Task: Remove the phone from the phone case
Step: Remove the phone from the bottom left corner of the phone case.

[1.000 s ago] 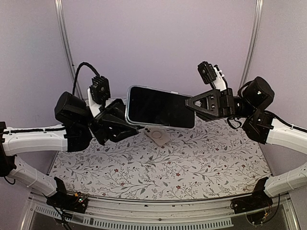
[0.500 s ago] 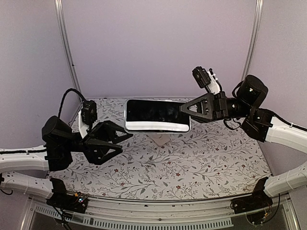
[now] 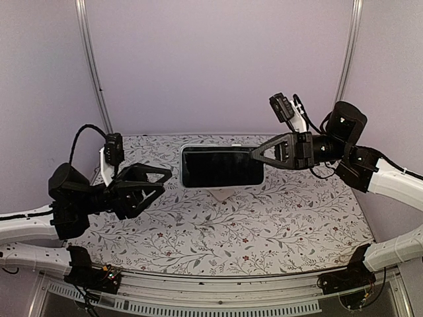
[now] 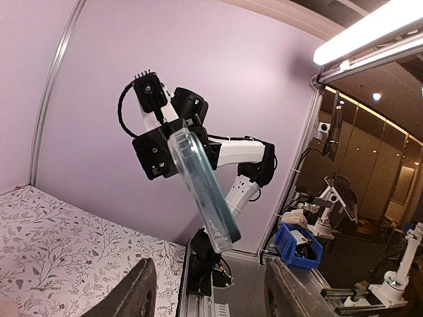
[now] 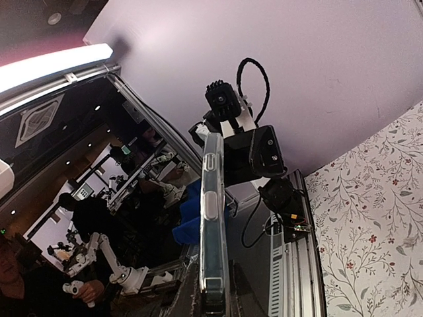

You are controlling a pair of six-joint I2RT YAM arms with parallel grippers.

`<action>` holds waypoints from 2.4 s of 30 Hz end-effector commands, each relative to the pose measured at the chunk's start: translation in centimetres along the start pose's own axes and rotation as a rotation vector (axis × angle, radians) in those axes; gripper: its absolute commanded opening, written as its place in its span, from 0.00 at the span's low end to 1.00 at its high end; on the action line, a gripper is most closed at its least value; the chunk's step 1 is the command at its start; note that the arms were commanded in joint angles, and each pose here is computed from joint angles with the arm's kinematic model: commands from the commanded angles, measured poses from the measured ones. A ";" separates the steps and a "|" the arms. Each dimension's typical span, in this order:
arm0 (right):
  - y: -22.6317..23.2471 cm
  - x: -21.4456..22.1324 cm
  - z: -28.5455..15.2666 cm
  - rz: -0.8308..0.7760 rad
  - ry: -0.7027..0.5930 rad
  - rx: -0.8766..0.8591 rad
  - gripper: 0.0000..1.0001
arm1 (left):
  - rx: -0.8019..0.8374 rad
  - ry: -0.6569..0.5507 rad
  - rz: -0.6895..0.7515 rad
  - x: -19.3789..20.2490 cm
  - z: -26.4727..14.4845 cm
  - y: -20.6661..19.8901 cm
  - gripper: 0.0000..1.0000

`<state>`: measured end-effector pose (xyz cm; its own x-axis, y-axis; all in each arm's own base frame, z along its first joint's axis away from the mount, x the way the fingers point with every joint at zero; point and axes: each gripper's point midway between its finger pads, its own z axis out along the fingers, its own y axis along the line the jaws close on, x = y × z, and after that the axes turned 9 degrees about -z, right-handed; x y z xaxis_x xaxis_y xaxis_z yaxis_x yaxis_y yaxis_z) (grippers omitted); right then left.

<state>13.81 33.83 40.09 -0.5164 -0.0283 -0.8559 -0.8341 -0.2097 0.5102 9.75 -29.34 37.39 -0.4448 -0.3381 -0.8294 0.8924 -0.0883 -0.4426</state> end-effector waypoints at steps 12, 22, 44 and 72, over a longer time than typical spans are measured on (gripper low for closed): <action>1.1 -1.6 -0.3 -0.141 -0.023 -0.018 0.00 | 0.008 0.000 -0.025 0.6 1.9 1.5 0.52; 0.7 -1.5 -0.4 -0.127 -0.029 0.005 0.00 | 0.071 0.017 -0.027 0.9 2.1 0.5 0.58; 2.1 -1.5 -0.6 -0.126 -0.025 -0.047 0.00 | 0.050 0.021 -0.038 1.3 3.3 1.6 0.44; 7.9 0.1 1.2 -0.149 0.032 -0.327 0.00 | -0.033 0.018 -0.071 2.1 3.4 3.8 0.29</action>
<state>11.90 34.26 42.00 -0.4707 0.0051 -0.8823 -0.8344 -0.3276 0.4432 10.04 -32.32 37.79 -0.4542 -0.3458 -0.8210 0.8908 -0.1858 -0.4146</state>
